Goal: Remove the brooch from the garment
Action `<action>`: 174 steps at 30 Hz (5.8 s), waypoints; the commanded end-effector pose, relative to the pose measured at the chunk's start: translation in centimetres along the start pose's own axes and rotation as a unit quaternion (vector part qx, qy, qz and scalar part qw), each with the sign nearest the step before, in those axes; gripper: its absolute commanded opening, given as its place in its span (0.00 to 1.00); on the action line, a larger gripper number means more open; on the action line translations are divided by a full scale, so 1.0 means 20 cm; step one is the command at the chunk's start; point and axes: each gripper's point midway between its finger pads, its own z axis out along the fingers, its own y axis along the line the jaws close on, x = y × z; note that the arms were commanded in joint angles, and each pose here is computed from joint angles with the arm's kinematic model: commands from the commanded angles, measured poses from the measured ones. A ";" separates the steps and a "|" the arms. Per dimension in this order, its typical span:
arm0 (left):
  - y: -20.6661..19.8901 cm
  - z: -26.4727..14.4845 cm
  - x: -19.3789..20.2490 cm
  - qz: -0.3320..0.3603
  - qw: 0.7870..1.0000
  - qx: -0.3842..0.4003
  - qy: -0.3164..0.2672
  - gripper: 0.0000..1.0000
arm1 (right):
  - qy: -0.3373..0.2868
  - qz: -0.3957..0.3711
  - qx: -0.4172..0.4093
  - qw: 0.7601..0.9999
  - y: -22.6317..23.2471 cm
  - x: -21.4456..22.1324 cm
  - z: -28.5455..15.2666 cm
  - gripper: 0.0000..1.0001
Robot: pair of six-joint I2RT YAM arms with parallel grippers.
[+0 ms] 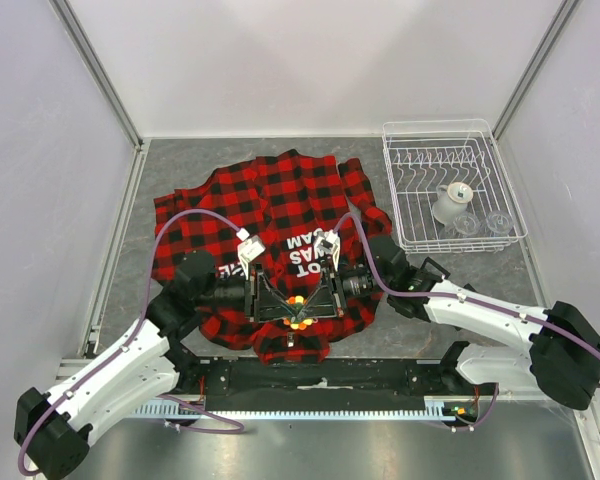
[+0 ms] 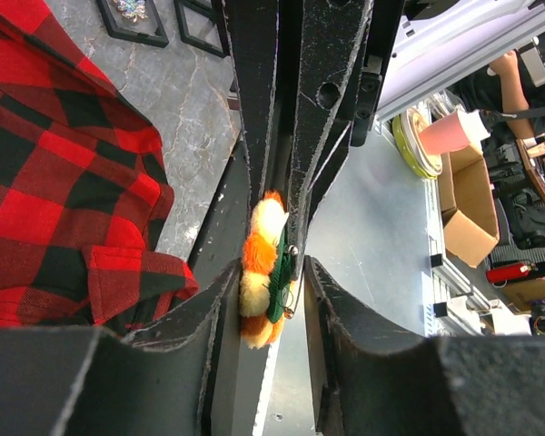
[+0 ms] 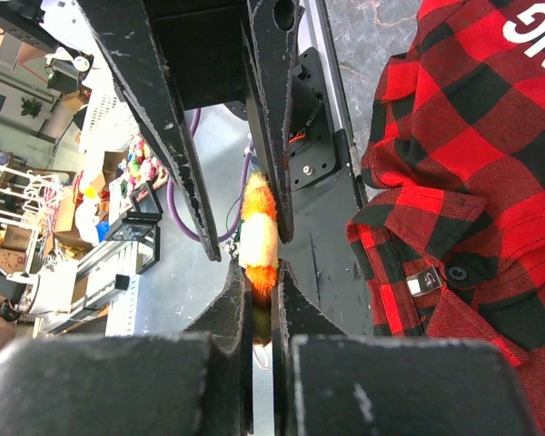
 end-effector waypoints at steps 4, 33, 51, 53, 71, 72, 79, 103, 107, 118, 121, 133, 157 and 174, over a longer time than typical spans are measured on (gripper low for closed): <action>-0.05 0.01 -0.02 0.014 1.000 0.025 -0.004 0.33 | -0.032 -0.033 -0.004 0.999 0.04 -0.13 0.01 0.00; -0.13 -0.04 -0.03 -0.011 1.000 0.025 -0.016 0.64 | -0.034 -0.048 0.024 0.998 -0.02 -0.12 0.00 0.00; -0.10 -0.04 0.01 -0.017 0.999 0.022 -0.022 0.33 | -0.057 -0.040 0.004 0.998 0.04 -0.16 0.00 0.00; -0.10 -0.04 0.01 -0.016 0.999 0.022 -0.023 0.27 | -0.056 -0.038 0.000 0.998 0.04 -0.16 0.00 0.00; -0.13 -0.04 0.00 -0.019 0.999 0.038 -0.027 0.12 | -0.130 0.048 0.042 0.989 -0.03 -0.23 -0.02 0.25; -0.13 -0.04 0.00 -0.019 0.999 0.039 -0.027 0.12 | -0.127 0.052 0.045 0.989 -0.04 -0.22 -0.01 0.25; -0.14 -0.04 -0.01 -0.017 0.999 0.042 -0.029 0.11 | -0.130 0.054 0.037 0.989 -0.04 -0.22 -0.01 0.32; -0.15 -0.08 -0.05 -0.020 0.998 0.020 -0.054 0.47 | -0.140 0.027 0.032 0.989 -0.04 -0.20 -0.03 0.00; -0.14 -0.07 -0.04 -0.023 0.998 0.022 -0.052 0.43 | -0.142 0.022 0.018 0.989 -0.01 -0.20 -0.03 0.00; -0.15 -0.06 -0.04 -0.017 0.998 0.032 -0.049 0.31 | -0.134 0.025 0.006 0.991 -0.01 -0.18 -0.01 0.00; -0.16 -0.07 -0.03 -0.017 0.998 0.035 -0.045 0.33 | -0.133 0.025 0.005 0.991 -0.01 -0.18 -0.01 0.00; -0.17 -0.04 -0.03 -0.022 0.998 0.056 -0.033 0.28 | -0.126 0.015 0.003 0.992 -0.01 -0.18 0.00 0.00; -0.22 -0.06 -0.02 -0.020 0.997 0.072 -0.032 0.48 | -0.117 -0.001 0.027 0.993 -0.04 -0.18 0.01 0.00; -0.18 -0.09 -0.08 -0.016 0.997 0.027 -0.069 0.34 | -0.062 -0.058 -0.021 0.996 0.07 -0.09 -0.03 0.00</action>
